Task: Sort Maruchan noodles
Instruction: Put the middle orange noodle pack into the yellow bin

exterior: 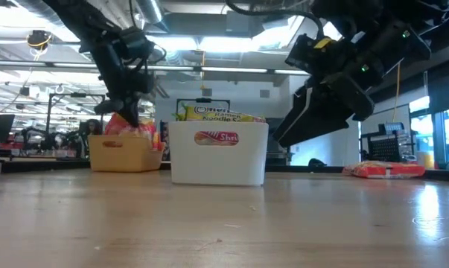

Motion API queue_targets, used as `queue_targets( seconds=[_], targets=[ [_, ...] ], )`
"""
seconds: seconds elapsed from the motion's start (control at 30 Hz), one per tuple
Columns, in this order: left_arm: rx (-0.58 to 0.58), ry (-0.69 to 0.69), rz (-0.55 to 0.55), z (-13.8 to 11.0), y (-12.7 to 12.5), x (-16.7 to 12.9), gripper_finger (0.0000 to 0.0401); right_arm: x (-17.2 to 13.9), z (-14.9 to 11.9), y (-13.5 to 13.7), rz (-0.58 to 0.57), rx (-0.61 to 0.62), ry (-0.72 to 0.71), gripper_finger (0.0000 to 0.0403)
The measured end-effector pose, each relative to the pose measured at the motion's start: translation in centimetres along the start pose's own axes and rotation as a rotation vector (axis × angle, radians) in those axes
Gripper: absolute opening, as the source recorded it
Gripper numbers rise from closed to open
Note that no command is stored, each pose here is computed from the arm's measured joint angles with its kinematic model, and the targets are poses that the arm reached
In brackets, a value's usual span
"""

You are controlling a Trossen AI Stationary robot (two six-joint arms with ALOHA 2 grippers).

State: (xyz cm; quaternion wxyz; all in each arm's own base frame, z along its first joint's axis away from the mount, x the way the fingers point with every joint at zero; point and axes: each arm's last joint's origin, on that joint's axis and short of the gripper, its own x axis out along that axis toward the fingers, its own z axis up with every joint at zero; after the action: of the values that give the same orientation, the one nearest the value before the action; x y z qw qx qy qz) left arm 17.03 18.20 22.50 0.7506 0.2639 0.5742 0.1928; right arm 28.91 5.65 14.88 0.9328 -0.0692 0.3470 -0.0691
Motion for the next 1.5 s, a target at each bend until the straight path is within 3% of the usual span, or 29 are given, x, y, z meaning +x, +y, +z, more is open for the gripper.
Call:
queue_targets(
  seconds=[0.23,0.33,0.53,0.73,0.93,1.17,1.33,1.5],
  targets=[
    [0.001,0.048,0.017,0.1,0.1,1.8,0.0007,0.0,0.2,0.1,0.003,0.004,-0.022,0.0351],
    [0.024,0.022,-0.008,0.5,-0.2,1.8,0.0015,0.0,0.2,0.1,0.007,0.003,-0.021,0.0351],
    [0.064,-0.023,0.054,1.4,0.1,1.6,0.002,0.0,0.3,0.2,0.032,0.006,-0.029,0.0351],
    [-0.082,0.002,0.047,1.0,0.1,2.4,0.0022,0.0,0.3,0.2,0.031,0.007,-0.03,0.0351],
    [-0.12,0.014,-0.002,1.2,-0.4,3.6,0.0027,0.0,0.3,0.2,0.032,0.008,-0.029,0.0351],
    [-0.137,0.051,-0.028,1.2,-0.9,4.7,0.0086,0.0,0.3,0.2,0.032,0.009,-0.029,0.0351],
    [-0.185,0.075,0.029,1.6,-0.9,4.0,0.0121,0.0,0.3,0.2,0.032,0.019,-0.029,0.0351],
    [-0.21,0.034,0.112,3.3,-0.3,1.0,0.0122,-0.2,0.4,0.1,0.035,0.059,-0.026,0.0351]
  ],
)
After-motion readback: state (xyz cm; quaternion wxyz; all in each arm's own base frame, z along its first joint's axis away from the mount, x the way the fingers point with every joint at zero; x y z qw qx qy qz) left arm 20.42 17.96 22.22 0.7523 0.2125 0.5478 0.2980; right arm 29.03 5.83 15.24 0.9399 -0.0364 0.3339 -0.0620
